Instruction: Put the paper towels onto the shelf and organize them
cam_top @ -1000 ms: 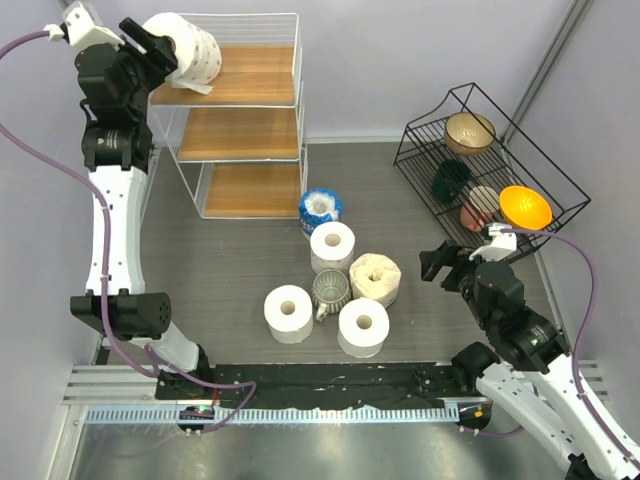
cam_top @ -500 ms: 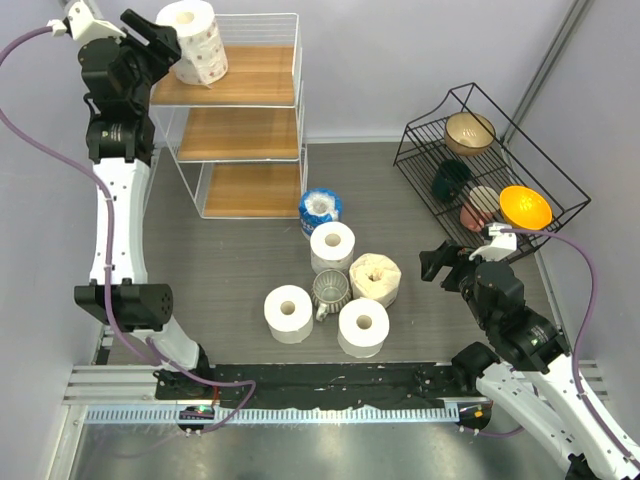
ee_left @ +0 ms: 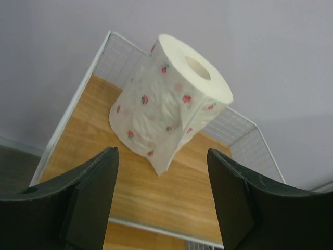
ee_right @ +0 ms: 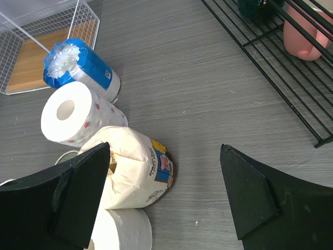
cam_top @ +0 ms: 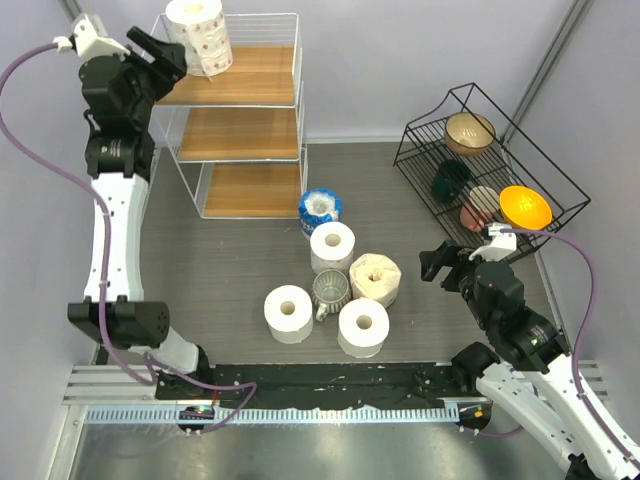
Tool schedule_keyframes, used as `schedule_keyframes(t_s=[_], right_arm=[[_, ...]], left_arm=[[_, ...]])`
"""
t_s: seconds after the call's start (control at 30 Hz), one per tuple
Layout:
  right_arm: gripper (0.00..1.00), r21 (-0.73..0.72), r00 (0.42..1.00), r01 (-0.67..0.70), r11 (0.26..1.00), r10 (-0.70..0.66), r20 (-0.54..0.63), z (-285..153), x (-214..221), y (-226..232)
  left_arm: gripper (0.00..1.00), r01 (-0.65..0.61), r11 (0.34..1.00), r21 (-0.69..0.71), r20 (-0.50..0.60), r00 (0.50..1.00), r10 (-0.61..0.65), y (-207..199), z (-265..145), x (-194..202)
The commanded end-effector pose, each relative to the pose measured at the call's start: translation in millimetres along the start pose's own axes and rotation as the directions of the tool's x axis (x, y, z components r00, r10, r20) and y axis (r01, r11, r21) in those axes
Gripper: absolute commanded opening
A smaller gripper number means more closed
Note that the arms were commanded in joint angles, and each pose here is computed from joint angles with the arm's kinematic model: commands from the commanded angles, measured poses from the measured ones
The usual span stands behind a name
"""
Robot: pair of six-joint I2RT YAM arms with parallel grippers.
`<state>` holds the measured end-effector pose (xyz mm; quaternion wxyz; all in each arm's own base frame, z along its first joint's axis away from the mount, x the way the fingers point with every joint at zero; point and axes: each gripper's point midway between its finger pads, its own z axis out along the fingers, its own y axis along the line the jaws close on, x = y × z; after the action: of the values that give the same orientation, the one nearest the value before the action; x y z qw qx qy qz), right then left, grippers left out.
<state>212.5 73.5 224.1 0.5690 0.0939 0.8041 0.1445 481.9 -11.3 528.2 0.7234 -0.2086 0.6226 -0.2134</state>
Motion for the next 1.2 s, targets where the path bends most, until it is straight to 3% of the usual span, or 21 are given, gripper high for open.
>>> schedule_keyframes(t_s=[0.0,0.03,0.1,0.13,0.2,0.33,0.4,0.57,0.9,0.93,1.17], right_arm=[[0.91,-0.01,0.999,-0.01,1.0,0.01,0.034,0.8,-11.0,5.0],[0.92,-0.01,0.999,-0.01,1.0,0.01,0.034,1.1,-10.7,5.0],[0.92,-0.01,0.999,-0.011,1.0,0.011,0.035,1.6,-10.5,5.1],[0.92,-0.01,0.999,-0.008,1.0,0.008,0.032,1.8,-9.8,5.1],[0.92,-0.014,1.0,-0.009,1.0,0.01,0.029,1.8,-9.7,6.0],[0.92,-0.018,1.0,-0.008,1.0,0.009,0.029,2.0,-9.5,6.6],[0.92,-0.014,1.0,-0.005,1.0,0.006,0.023,3.5,-7.9,6.5],[0.92,-0.012,1.0,-0.015,1.0,0.015,0.027,2.6,-9.1,5.9],[0.92,-0.012,0.999,-0.022,1.0,0.022,0.036,-2.0,-12.0,4.6],[0.92,-0.01,0.999,-0.023,1.0,0.023,0.035,-1.7,-11.9,4.4],[0.92,-0.011,0.999,-0.022,1.0,0.022,0.031,-0.7,-10.6,4.8]], left_arm=[[0.76,0.042,0.987,0.152,-0.026,0.999,-0.039,-37.4,-75.3,-12.1],[0.85,0.076,0.979,0.19,-0.089,0.994,-0.06,-41.2,-88.9,4.0],[0.9,0.099,0.965,0.245,-0.125,0.99,-0.07,-54.9,-129.6,15.8],[0.93,0.122,0.973,0.196,-0.216,0.973,-0.079,-32.7,-133.3,60.1],[0.95,0.131,0.968,0.215,-0.292,0.954,-0.064,-33.8,-157.9,95.8],[0.99,0.106,0.965,0.239,-0.467,0.884,0.019,-29.1,-211.7,181.1],[1.0,0.1,0.964,0.245,-0.576,0.815,0.062,-26.2,-238.1,237.6],[1.0,0.044,0.972,0.229,-0.688,0.715,0.129,-16.2,-272.6,326.9],[1.0,-0.045,0.971,0.233,-0.726,0.657,0.205,-32.6,-255.8,395.2],[1.0,-0.04,0.973,0.228,-0.709,0.678,0.194,-37.1,-248.5,392.9],[1.0,-0.114,0.978,0.172,-0.69,0.695,0.202,-35.6,-220.7,410.6]])
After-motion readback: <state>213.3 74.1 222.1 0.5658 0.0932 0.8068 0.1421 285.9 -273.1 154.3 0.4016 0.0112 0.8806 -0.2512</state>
